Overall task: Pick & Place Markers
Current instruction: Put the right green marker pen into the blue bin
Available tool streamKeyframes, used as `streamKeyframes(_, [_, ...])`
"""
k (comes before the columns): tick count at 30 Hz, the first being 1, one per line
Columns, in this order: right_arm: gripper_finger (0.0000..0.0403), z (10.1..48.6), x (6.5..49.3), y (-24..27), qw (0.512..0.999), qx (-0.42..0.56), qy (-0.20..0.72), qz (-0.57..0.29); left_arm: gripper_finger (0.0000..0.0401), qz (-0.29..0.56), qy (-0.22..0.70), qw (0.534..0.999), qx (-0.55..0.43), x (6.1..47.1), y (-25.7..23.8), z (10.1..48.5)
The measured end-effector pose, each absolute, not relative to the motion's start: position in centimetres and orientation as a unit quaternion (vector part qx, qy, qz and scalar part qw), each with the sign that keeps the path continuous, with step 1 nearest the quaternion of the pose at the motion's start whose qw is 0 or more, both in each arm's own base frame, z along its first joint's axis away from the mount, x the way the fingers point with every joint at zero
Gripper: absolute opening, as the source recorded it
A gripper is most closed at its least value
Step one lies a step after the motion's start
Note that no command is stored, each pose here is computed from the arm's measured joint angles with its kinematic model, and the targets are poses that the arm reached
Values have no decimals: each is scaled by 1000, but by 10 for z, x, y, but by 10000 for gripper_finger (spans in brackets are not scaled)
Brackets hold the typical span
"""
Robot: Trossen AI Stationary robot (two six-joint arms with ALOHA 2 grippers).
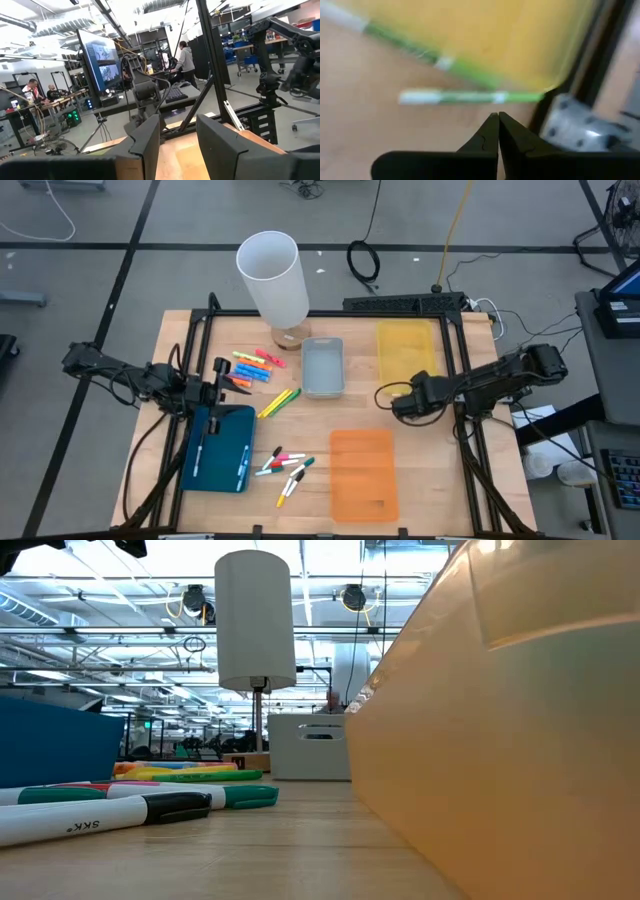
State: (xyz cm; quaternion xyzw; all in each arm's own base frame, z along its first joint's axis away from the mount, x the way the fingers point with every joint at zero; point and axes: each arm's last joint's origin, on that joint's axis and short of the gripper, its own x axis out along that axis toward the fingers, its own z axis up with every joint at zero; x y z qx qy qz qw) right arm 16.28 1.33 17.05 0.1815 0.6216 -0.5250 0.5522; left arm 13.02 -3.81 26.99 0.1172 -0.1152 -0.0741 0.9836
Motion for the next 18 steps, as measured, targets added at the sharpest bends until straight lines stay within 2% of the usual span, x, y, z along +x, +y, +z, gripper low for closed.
streamKeyframes(5, [0,162,162,5,554,187,610,-534,136,-74,-115,984,117,130,-38,270])
streamKeyframes(11, [0,141,150,-4,535,205,627,-527,136,-74,-115,984,117,130,-38,270])
streamKeyframes(18, [0,144,155,-2,532,229,642,-503,136,-74,-115,984,117,130,-38,270])
